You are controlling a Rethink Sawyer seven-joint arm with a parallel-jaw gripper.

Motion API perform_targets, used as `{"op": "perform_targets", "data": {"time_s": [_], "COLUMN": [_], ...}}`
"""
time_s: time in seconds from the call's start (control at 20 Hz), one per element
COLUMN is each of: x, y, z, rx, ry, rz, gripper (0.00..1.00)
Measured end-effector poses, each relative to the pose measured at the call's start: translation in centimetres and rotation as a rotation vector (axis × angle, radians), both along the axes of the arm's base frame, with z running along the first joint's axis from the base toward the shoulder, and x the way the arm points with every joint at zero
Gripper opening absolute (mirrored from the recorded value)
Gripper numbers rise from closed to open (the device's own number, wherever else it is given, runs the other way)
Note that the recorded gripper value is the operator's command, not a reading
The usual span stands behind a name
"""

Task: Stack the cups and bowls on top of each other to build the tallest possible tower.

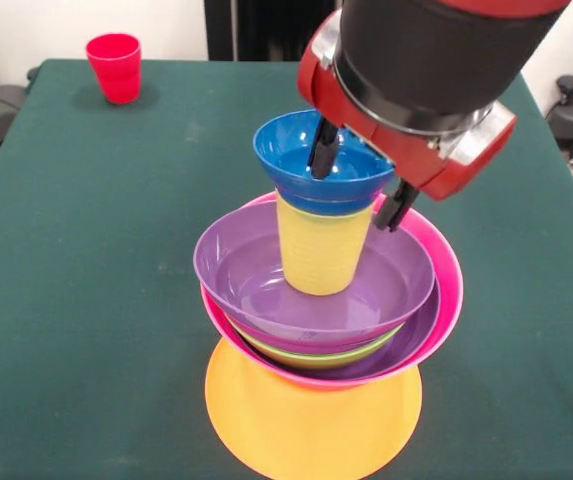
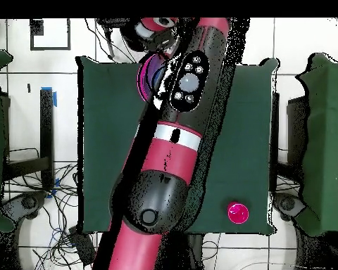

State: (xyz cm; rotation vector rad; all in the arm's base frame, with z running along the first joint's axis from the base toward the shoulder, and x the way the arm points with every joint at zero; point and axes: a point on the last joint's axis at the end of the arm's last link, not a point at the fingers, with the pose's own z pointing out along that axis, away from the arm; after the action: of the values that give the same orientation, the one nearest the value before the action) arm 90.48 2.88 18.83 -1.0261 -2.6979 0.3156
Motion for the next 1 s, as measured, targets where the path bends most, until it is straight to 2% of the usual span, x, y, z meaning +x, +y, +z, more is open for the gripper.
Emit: {"op": "perform_targets", "data": {"time_s": [0.35,0.75,1.0], "x": [-0.3,-2.4,-2.9], "y": [0.1,1.1,1.8], "z": [1.6,3.2,3.6], "rx": [-0.024,-0.072,-0.074], "ry": [-0.015,-0.006,-0.004], "rz": [0.004,-0.016,-0.011], "gripper": [1.0,1.0,1.0]}}
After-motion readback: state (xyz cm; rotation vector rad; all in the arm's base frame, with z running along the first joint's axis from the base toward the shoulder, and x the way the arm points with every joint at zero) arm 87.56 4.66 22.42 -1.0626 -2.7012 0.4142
